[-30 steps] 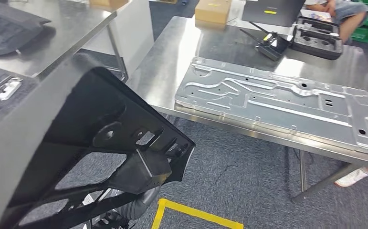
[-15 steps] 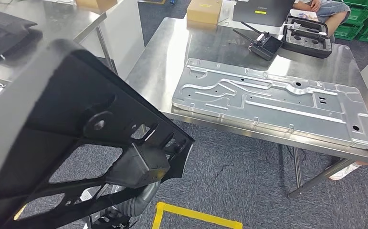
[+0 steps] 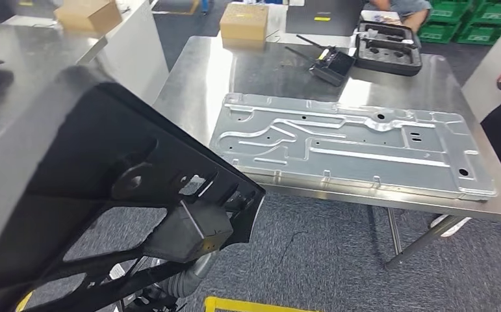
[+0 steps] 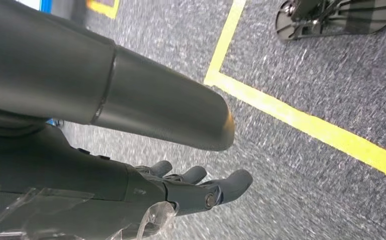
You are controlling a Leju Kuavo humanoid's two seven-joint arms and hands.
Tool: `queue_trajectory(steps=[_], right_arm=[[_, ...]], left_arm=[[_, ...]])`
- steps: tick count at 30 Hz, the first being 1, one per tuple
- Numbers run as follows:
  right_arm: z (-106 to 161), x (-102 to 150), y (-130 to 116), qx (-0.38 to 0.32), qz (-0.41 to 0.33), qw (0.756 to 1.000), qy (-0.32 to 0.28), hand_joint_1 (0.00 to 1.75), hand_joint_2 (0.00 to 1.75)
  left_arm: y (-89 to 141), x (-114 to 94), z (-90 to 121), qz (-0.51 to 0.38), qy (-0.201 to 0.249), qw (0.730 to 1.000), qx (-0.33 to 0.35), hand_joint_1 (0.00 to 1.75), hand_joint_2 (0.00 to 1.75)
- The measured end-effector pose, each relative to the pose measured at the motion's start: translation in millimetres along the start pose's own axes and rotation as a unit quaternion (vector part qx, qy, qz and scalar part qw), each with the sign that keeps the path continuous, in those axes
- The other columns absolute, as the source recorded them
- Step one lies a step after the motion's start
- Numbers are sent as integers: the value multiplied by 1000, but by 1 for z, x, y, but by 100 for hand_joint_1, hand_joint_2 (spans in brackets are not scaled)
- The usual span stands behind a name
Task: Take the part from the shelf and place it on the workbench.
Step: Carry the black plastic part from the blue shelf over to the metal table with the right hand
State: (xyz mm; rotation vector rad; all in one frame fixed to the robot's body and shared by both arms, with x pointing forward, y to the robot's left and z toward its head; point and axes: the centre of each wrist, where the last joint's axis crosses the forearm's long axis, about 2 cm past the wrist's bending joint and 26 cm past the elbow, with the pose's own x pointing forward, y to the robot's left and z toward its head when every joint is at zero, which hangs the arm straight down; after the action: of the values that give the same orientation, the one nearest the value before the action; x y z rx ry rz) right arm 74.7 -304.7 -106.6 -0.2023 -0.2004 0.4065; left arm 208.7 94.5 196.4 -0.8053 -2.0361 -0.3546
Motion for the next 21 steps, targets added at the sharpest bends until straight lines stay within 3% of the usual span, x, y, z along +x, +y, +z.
queue_trajectory(steps=[21], right_arm=[[0, -3, -3, -10, 21, 1000, -16, 0, 0]], left_arm=[[-3, 1, -4, 0, -6, 1000, -5, 175, 175]])
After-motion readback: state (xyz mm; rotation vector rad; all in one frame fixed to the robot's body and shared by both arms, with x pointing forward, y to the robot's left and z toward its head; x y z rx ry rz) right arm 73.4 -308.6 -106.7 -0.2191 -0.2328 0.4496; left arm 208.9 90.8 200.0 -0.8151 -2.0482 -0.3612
